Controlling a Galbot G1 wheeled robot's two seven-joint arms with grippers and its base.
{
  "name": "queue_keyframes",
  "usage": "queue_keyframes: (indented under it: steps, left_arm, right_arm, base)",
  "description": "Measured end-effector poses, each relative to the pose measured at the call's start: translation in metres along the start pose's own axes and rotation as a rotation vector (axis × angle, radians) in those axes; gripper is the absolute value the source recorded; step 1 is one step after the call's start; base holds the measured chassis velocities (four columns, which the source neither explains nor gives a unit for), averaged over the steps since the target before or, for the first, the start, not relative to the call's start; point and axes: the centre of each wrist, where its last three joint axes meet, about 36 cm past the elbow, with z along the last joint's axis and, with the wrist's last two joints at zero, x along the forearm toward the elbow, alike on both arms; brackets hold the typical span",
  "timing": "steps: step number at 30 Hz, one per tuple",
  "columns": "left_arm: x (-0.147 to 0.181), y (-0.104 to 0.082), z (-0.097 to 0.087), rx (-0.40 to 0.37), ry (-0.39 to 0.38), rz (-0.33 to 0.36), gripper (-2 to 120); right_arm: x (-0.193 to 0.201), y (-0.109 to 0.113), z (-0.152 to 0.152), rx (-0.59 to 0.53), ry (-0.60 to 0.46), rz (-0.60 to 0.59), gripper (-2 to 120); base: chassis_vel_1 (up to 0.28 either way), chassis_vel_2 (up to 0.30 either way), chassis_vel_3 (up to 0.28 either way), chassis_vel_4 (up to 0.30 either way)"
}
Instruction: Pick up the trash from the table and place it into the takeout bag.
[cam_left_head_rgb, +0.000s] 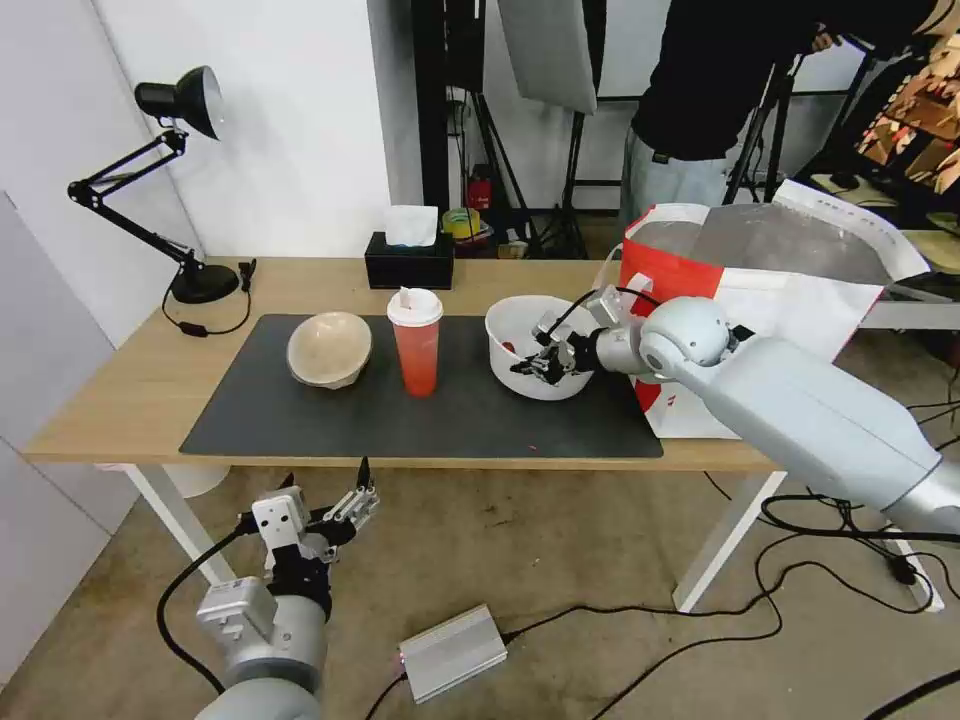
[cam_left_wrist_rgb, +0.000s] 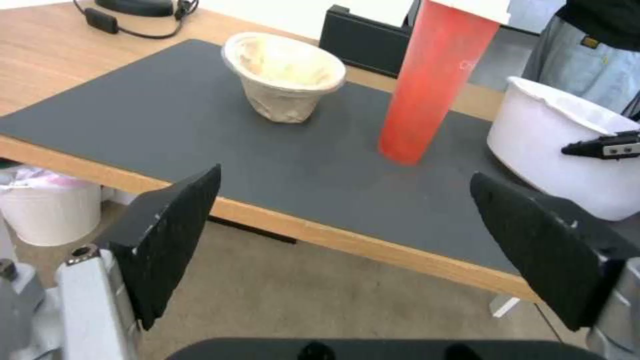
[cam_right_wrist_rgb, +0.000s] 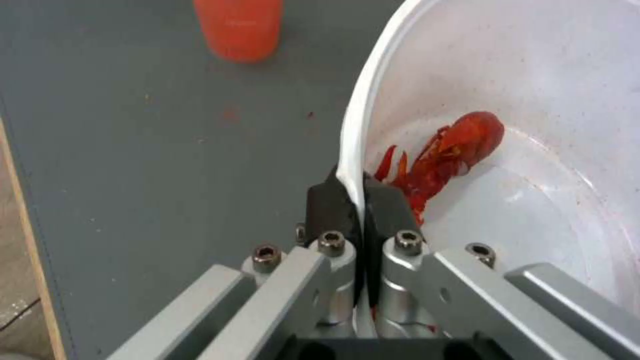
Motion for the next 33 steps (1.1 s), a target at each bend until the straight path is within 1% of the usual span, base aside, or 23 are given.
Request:
queue_keyframes:
  steps: [5, 14, 19, 22, 28, 33]
  left_arm:
    - [0.000, 0.000, 0.000, -0.002, -0.002, 0.001, 100]
    - [-0.002, 0.000, -0.001, 0.001, -0.004, 0.005, 100]
    - [-0.002, 0.000, -0.001, 0.001, -0.004, 0.005, 100]
    - [-0.001, 0.000, -0.001, 0.002, -0.005, 0.004, 100]
    - [0.001, 0.001, -0.002, 0.004, -0.005, 0.002, 100]
    - [0.002, 0.001, -0.003, 0.006, -0.007, -0.002, 100]
  right_arm:
    - [0.002, 0.001, -0.002, -0.007, -0.010, -0.011, 0]
    - [0.023, 0.002, -0.021, -0.007, -0.064, -0.032, 0]
    - [0.030, 0.002, -0.026, -0.008, -0.081, -0.038, 0]
    - [0.038, 0.008, -0.035, -0.004, -0.106, -0.053, 0]
    - [0.044, 0.011, -0.036, -0.008, -0.114, -0.057, 0]
    - [0.050, 0.018, -0.034, -0.007, -0.115, -0.068, 0]
  base:
    - [0.000, 0.000, 0.000, 0.000]
    - [0.000, 0.000, 0.000, 0.000]
    - [0.000, 0.000, 0.000, 0.000]
    - [0.000, 0.000, 0.000, 0.000]
    - [0.000, 0.000, 0.000, 0.000]
    - [0.000, 0.000, 0.000, 0.000]
